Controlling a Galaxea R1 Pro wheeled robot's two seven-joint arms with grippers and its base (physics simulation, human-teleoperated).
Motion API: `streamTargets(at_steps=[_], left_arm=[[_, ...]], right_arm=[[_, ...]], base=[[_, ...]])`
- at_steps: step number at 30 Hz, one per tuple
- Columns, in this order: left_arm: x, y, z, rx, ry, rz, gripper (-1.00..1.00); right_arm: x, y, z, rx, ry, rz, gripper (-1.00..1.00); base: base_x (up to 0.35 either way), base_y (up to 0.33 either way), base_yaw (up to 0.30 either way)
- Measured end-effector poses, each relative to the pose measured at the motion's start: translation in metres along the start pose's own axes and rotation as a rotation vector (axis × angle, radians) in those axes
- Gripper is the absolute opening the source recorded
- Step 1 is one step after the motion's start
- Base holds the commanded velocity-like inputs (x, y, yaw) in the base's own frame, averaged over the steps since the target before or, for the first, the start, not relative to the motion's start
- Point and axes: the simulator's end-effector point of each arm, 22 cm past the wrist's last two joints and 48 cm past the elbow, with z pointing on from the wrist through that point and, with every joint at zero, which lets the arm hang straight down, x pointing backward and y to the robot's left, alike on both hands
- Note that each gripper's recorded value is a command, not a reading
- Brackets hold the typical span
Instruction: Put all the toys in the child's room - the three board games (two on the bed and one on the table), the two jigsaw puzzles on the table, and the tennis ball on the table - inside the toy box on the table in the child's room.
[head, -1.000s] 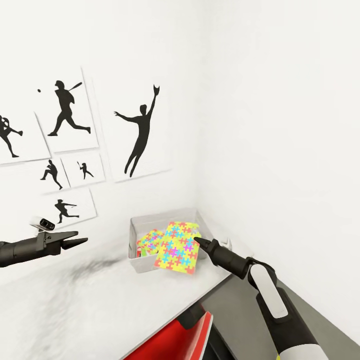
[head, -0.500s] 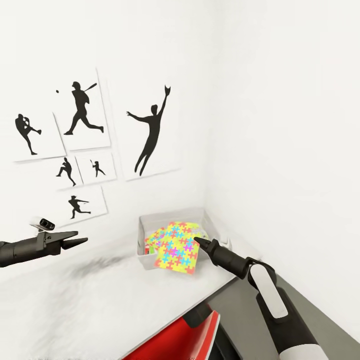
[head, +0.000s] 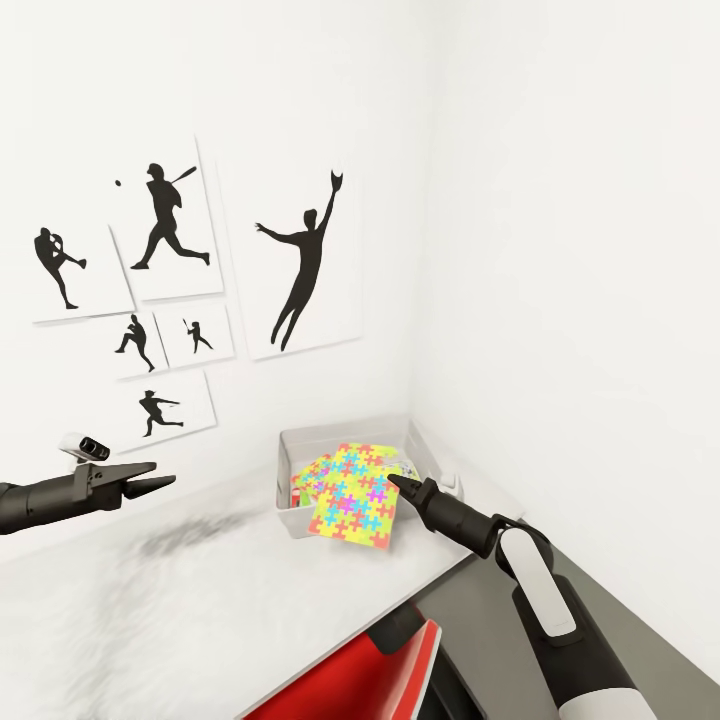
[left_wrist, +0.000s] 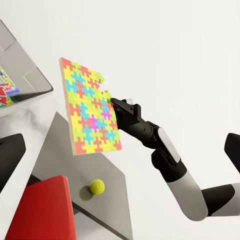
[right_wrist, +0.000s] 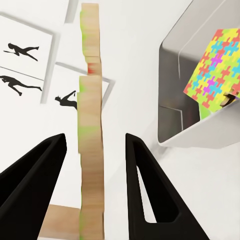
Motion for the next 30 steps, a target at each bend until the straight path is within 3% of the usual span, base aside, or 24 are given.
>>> streamTargets(at_steps=[30], left_arm=[[0.0000,0.0000,0.0000,0.000,0.000,0.000,1.00]], right_arm=[[-0.0002,-0.0011,-0.0004,0.002,0.000,0.000,-1.00]], base=[[0.000,0.006,0.000]])
